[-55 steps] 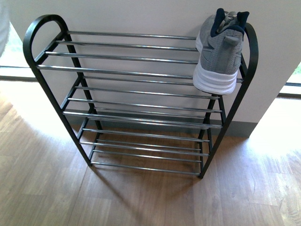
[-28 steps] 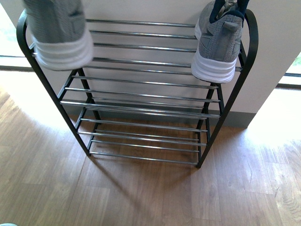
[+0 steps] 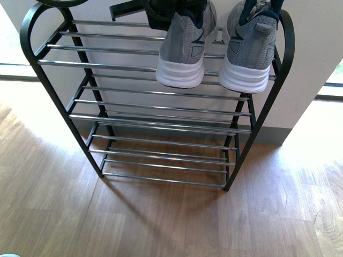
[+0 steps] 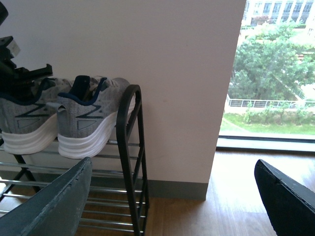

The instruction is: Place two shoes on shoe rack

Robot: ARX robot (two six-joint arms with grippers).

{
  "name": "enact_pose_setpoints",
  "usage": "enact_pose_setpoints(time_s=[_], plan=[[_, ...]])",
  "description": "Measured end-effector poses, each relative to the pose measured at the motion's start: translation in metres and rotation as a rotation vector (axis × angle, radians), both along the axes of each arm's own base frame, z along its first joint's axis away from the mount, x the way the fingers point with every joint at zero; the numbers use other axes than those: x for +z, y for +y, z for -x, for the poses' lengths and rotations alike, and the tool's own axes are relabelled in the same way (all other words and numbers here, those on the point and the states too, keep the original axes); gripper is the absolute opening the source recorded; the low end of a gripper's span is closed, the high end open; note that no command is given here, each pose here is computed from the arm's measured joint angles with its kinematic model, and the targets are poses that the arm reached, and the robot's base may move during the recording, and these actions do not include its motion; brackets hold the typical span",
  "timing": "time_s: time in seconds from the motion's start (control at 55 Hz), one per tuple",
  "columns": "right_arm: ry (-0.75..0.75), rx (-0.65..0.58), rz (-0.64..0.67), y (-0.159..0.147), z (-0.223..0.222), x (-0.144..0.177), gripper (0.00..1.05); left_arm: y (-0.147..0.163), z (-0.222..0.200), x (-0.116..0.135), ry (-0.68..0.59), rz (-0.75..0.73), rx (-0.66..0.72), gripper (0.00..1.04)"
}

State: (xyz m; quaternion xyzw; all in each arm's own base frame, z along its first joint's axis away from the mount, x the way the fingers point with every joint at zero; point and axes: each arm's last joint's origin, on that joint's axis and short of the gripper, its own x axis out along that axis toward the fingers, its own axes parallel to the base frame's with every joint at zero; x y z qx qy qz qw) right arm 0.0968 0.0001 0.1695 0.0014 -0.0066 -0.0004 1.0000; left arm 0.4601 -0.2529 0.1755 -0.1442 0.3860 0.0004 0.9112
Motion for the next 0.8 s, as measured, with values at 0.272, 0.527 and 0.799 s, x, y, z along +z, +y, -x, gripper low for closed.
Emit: enact_pose_setpoints(time_s=[0.272,0.527,0.799], plan=[[-0.001,0.0,0.0,0.0,0.0,0.0,0.96,-0.014,-0.013,0.002,0.01,0.08,-0.001,0.02],[0.0,0.0,0.0,0.0,0.0,0.0,0.96,-0.016,-0.008,0.002,0.05,0.118,0.016,0.16],[0.0,0.0,0.0,0.0,0.0,0.0,0.96,-0.007,0.025,0.046,0.022,0.198,-0.05,0.61]])
